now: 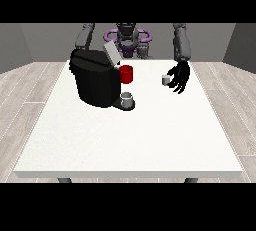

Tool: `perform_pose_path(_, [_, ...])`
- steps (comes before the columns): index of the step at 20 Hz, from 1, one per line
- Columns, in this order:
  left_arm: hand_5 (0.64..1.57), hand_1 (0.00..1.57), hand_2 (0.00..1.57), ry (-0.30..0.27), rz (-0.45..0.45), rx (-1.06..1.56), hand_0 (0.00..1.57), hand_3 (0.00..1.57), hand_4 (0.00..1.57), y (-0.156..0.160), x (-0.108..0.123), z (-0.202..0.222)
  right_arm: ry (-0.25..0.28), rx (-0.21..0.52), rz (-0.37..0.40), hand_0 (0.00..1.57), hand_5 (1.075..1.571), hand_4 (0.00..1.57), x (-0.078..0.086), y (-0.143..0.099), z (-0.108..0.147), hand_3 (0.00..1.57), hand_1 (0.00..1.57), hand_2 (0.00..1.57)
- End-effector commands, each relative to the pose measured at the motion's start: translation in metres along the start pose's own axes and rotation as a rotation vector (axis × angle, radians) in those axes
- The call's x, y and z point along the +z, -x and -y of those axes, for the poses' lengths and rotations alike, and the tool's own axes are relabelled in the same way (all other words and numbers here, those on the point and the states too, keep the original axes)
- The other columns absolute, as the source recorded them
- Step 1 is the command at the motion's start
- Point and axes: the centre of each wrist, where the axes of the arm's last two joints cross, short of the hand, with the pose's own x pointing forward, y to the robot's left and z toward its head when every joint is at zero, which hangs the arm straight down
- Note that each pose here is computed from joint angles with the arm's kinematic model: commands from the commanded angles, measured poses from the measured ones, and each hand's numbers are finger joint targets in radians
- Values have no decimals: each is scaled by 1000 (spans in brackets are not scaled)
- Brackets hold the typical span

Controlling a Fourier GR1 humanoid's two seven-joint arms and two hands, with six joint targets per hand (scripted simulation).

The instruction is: Insert the coffee pod into the coffee machine and close the lid

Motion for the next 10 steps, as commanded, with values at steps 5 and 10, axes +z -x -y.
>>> perform_pose_path(5, [1571, 1255, 1313, 140, 18, 34, 1255, 1208, 64, -31, -7, 57, 24, -15, -52, 0, 1571, 403, 6, 13, 25, 0, 0, 0])
perform_pose_path(10, [1571, 1332, 1392, 92, 76, -5, 1332, 1312, 619, -21, -6, 52, 54, -12, -76, 0, 1571, 400, 9, 18, 7, 0, 0, 0])
